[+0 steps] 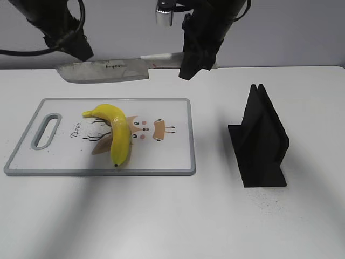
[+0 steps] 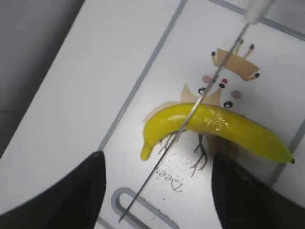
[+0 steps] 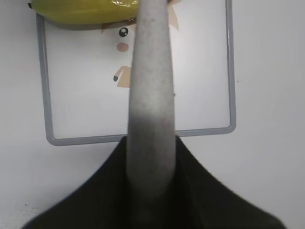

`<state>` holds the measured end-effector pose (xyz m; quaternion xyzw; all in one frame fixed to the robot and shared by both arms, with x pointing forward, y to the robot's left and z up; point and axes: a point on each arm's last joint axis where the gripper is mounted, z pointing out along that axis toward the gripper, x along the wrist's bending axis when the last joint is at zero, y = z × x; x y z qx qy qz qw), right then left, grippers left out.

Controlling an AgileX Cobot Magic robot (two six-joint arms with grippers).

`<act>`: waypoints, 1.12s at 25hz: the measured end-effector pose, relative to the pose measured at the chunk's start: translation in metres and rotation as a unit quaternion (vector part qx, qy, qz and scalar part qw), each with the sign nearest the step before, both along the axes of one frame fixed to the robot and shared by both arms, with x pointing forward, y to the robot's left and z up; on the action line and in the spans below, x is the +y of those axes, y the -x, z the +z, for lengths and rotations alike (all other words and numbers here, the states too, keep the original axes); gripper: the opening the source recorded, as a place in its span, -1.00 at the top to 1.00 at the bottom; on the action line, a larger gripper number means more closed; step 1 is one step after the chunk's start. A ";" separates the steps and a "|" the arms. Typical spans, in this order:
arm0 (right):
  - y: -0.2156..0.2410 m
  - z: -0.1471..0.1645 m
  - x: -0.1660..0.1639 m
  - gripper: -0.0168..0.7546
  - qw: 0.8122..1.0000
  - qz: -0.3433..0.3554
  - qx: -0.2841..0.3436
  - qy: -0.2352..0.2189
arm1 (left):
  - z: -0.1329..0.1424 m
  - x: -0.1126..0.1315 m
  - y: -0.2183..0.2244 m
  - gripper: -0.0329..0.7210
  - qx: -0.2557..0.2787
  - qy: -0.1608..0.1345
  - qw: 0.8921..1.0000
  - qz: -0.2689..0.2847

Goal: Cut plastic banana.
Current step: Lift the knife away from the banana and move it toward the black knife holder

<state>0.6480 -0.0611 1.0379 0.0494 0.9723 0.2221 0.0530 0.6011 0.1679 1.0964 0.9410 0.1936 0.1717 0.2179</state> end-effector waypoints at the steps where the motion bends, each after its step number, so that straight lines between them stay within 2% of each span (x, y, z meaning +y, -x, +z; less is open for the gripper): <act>1: 0.003 0.005 -0.002 0.54 1.000 -0.008 0.001 -0.003 | 0.007 0.003 0.003 -0.82 -0.006 -0.001 1.000 0.016; 4: 0.011 0.019 -0.007 0.54 0.999 -0.041 0.006 -0.007 | 0.024 0.017 0.012 -0.81 -0.007 0.009 0.997 0.080; 8: 0.024 0.044 -0.016 0.54 0.994 -0.109 0.012 -0.016 | 0.041 0.039 0.027 -0.80 0.032 0.033 0.984 0.174; 11: 0.031 0.062 -0.022 0.54 0.983 -0.179 0.023 -0.030 | 0.048 0.055 0.038 -0.76 0.074 0.046 0.967 0.241; 17: 0.047 0.096 -0.031 0.54 0.955 -0.283 0.041 -0.074 | 0.055 0.088 0.042 -0.67 0.089 0.079 0.927 0.356; 21: 0.058 0.114 -0.041 0.54 0.925 -0.364 0.054 -0.093 | 0.055 0.099 0.053 -0.66 0.092 0.082 0.914 0.386; 24: 0.073 0.121 -0.050 0.54 0.902 -0.414 0.073 -0.103 | 0.052 0.102 0.070 -0.66 0.097 0.080 0.913 0.389; 28: 0.100 0.121 -0.063 0.54 0.880 -0.454 0.102 -0.100 | 0.043 0.105 0.100 -0.66 0.110 0.071 0.911 0.391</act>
